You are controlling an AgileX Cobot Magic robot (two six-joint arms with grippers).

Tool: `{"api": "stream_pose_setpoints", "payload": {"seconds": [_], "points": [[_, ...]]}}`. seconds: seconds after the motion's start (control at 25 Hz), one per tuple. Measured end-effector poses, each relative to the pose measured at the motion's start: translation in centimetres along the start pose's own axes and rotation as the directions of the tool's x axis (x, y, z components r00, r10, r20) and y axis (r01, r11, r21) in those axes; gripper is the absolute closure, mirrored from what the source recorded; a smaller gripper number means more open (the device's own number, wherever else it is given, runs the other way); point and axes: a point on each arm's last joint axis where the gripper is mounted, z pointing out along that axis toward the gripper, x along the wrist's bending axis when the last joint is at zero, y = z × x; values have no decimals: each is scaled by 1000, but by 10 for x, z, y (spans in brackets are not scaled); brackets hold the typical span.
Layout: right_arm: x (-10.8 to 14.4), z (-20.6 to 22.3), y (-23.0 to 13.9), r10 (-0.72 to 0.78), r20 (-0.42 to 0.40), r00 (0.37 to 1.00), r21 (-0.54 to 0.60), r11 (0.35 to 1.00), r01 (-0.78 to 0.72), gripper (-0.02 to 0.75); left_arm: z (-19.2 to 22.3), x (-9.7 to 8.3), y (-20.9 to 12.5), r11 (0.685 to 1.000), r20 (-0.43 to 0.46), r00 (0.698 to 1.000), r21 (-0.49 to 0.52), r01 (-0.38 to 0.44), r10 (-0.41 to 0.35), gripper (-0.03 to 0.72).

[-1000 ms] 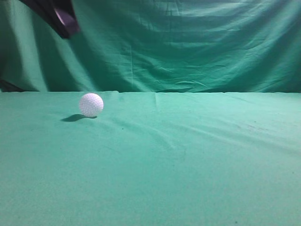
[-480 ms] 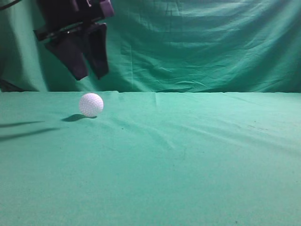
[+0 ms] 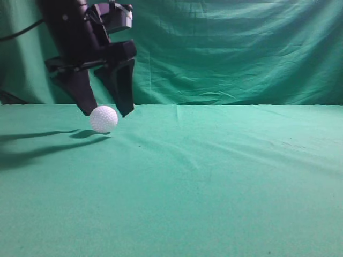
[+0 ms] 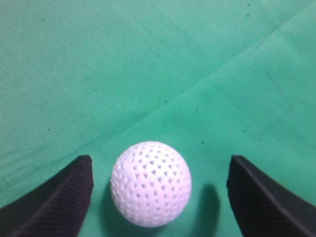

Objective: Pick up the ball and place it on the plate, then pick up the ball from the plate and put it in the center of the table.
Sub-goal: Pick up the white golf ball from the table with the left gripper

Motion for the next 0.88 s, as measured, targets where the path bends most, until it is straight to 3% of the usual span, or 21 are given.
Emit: {"api": "stream_pose_setpoints", "payload": {"seconds": [0.08,0.4,0.6,0.88], "points": [[0,0,0,0,0,1000,0,1000,0,689,5,1,-2,1000,-4,1000,11,-4,4,159],[0,0,0,0,0,1000,0,1000,0,689,14,3,-3,1000,-11,1000,13,-6,6,144],[0,0,0,0,0,1000,0,1000,0,689,15,3,-3,1000,-12,1000,14,-6,6,385],[0,0,0,0,0,1000,0,1000,0,689,1,0,1,999,4,1000,40,21,-21,381]]}}
